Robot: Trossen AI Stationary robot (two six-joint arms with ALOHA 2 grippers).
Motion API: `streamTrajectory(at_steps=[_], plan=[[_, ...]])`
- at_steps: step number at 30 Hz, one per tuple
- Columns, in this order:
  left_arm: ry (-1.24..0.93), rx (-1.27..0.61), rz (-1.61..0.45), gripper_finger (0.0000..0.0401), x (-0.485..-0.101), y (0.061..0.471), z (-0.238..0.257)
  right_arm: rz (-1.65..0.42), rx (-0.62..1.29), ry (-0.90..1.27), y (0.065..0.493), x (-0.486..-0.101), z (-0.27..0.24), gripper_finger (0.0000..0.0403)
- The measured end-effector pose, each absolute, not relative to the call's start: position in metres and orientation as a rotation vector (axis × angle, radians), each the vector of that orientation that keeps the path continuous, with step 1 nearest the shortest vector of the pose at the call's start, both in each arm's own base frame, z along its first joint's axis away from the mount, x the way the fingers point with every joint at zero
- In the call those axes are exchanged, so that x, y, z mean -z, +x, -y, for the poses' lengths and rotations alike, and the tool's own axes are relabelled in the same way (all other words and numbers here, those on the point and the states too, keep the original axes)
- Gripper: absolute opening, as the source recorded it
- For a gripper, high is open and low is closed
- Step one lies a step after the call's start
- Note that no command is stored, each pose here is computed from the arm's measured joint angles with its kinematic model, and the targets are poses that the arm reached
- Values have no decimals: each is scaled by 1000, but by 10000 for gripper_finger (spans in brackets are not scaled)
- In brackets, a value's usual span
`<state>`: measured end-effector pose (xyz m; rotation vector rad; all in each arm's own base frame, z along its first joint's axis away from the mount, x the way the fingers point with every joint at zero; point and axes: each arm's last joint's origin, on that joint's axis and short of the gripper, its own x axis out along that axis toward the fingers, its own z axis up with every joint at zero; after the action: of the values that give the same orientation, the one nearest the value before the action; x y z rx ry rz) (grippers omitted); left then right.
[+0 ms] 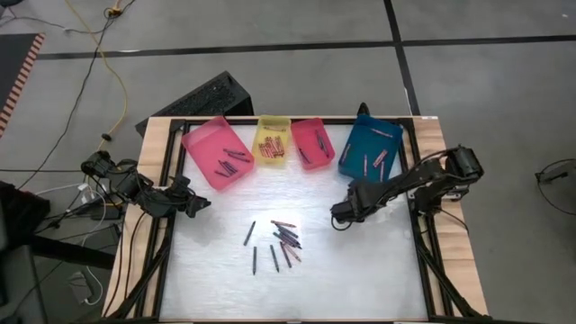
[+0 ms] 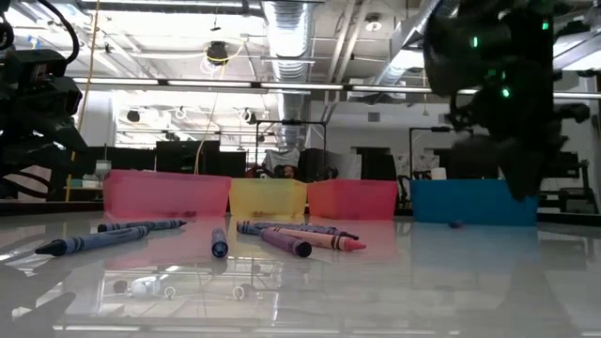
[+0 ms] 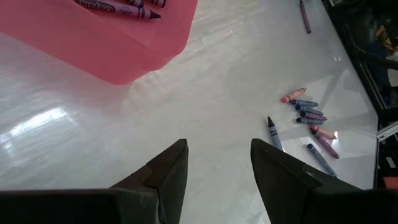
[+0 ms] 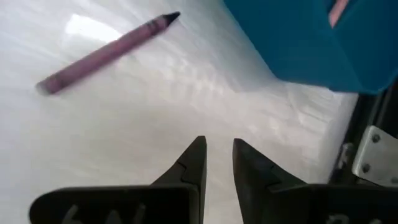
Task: Sort crayons
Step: Put the violet crayon into the pink bin
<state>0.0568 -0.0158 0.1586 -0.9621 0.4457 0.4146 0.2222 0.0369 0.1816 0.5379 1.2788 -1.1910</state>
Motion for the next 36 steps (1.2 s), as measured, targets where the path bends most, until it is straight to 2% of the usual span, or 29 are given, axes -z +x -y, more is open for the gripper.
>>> streamTrajectory(at_steps=[7, 13, 21, 26, 28, 33, 36], plan=[[-962, -415, -445, 165, -159, 57, 16, -937, 1047, 365, 248, -206, -58, 75], [-962, -415, -446, 165, -159, 57, 16, -829, 902, 322, 272, -205, -47, 75], [-962, -415, -445, 165, -159, 57, 16, -807, 720, 230, 294, -202, -16, 75], [-962, -415, -445, 165, -159, 57, 16, -888, 313, 164, 306, -205, 0, 75], [-962, -415, -446, 165, -159, 57, 16, -908, 207, 143, 307, -205, 7, 75], [-962, -415, -445, 165, -159, 57, 16, -951, 186, 46, 304, -202, 30, 75], [-962, -415, -445, 165, -159, 57, 16, -935, 228, 69, 303, -203, 42, 75]])
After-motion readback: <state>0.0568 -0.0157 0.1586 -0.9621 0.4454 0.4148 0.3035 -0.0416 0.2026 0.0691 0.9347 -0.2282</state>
